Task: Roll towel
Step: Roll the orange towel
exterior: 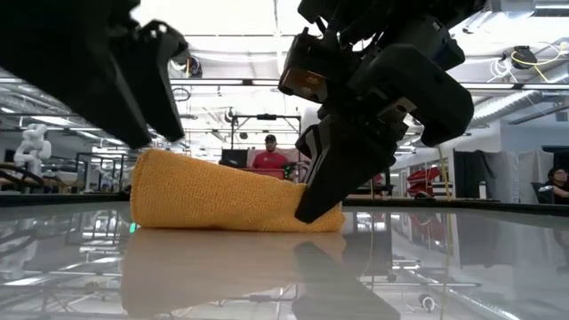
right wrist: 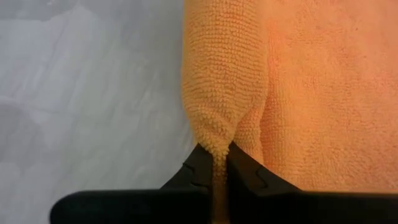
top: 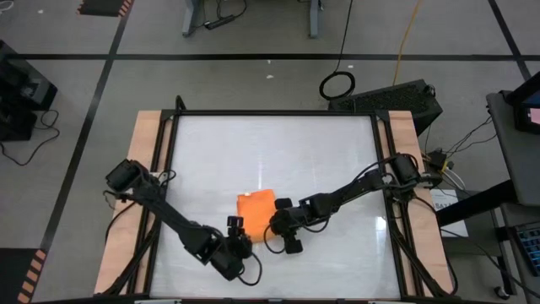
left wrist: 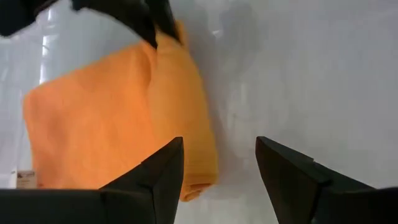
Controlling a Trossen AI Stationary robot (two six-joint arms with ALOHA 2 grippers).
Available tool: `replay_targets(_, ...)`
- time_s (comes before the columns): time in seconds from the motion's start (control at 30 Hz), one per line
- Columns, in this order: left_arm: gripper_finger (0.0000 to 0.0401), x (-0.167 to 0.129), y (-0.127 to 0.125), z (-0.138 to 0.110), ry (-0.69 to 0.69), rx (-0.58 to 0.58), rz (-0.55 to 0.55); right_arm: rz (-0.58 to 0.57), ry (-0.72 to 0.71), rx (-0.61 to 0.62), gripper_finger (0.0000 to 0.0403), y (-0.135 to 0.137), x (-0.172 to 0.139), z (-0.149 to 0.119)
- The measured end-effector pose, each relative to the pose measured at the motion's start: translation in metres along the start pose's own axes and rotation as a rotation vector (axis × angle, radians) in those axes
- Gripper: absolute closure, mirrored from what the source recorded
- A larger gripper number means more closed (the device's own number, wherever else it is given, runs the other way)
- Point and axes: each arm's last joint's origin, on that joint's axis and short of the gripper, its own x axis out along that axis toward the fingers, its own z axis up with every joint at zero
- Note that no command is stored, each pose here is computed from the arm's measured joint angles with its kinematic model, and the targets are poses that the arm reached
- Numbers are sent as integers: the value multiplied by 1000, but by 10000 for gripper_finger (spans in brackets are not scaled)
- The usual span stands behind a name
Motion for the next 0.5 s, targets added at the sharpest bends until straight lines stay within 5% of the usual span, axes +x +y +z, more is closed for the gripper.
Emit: replay_targets(0.5,196,30,11,-23,4,43,4,48,-2,74,394,-16,-1,2)
